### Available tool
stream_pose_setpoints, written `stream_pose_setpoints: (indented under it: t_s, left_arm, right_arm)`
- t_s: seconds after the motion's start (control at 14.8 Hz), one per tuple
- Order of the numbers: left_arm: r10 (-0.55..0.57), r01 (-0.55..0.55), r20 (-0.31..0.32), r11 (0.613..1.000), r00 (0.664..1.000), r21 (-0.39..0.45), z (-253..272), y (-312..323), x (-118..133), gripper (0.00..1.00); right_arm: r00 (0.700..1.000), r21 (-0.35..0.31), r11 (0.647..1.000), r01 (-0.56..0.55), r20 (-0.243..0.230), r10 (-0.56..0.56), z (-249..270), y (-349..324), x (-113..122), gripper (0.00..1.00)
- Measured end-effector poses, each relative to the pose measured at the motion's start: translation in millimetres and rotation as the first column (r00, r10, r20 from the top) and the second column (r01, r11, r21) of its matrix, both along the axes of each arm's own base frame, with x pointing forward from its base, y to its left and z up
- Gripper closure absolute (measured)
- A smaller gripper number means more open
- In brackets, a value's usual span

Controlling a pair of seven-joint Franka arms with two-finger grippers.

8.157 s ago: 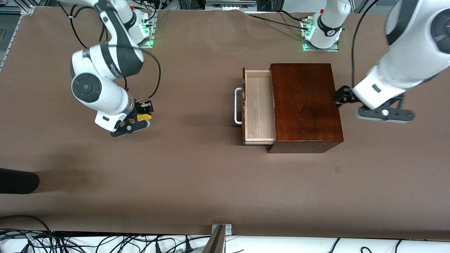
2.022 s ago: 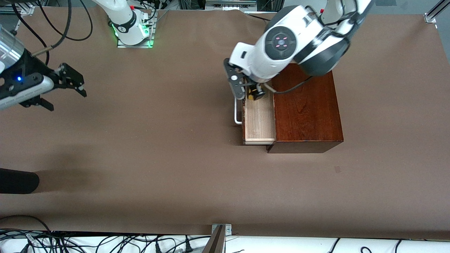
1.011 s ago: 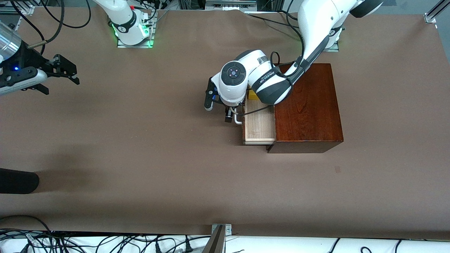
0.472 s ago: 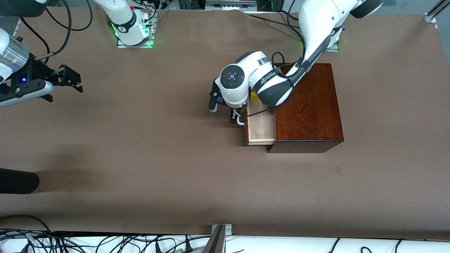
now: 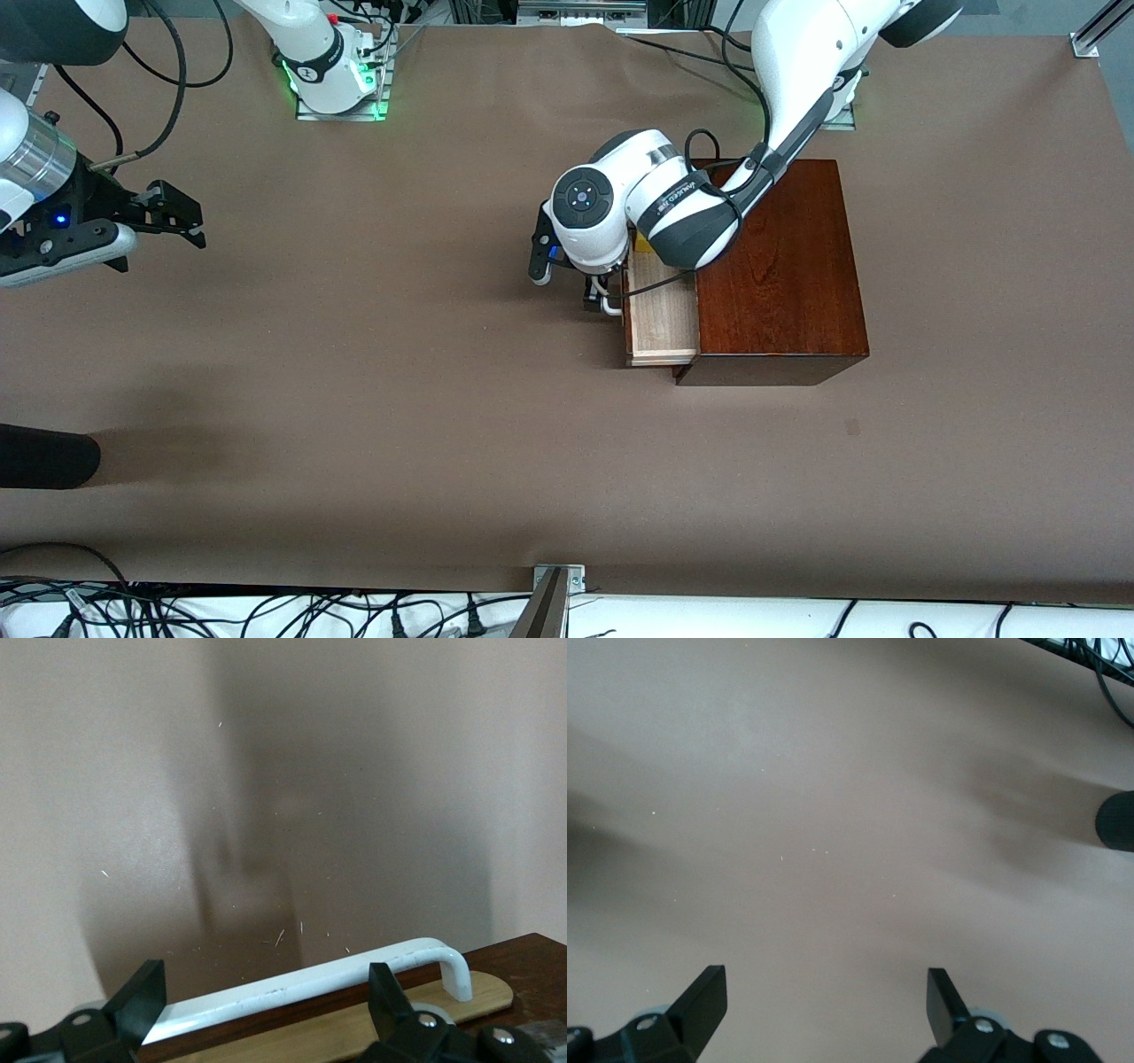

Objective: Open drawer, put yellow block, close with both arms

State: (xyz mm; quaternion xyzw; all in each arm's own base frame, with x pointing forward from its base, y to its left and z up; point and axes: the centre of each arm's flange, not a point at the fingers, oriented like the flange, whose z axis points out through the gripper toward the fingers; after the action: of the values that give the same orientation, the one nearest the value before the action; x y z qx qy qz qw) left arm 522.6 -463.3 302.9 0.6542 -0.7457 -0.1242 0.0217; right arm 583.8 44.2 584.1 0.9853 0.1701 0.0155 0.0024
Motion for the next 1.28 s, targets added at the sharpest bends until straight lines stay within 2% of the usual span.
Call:
stream_pose_setpoints:
  t_s: [0.13, 0.34, 0.54, 0.74, 1.01, 1.28]
  left_arm:
    - [0.011, -0.011, -0.012, 1.000, 1.000, 0.024, 0.5, 8.1, 3.3, 0.00]
    - [0.037, -0.031, -0.052, 0.993, 0.998, 0.111, -5.6, 28.9, 5.3, 0.00]
    - [0.034, -0.024, -0.054, 0.986, 0.998, 0.167, -4.8, 39.2, 6.2, 0.00]
    - [0.038, -0.026, -0.054, 0.979, 0.998, 0.201, -2.1, 46.8, 6.9, 0.00]
    - [0.068, -0.060, -0.032, 0.976, 0.997, 0.208, 5.8, 47.9, 6.9, 0.00]
    - [0.135, -0.141, 0.044, 0.970, 0.990, 0.198, 42.0, 49.5, 8.9, 0.00]
  right_arm:
    - [1.000, -0.001, 1.000, 0.022, -0.002, -0.022, 0.3, -0.9, -0.2, 0.00]
    - [0.996, 0.000, 0.997, 0.083, -0.010, -0.083, -0.2, -1.5, -1.1, 0.00]
    - [0.986, -0.017, 0.991, 0.133, -0.095, -0.134, -6.2, -1.4, -11.0, 0.00]
    - [0.984, -0.021, 0.990, 0.138, -0.112, -0.140, -7.4, -1.1, -13.2, 0.00]
    - [0.984, -0.021, 0.990, 0.140, -0.110, -0.142, -6.3, -0.8, -13.1, 0.00]
    - [0.983, -0.021, 0.990, 0.140, -0.113, -0.142, -7.7, -0.5, -12.5, 0.00]
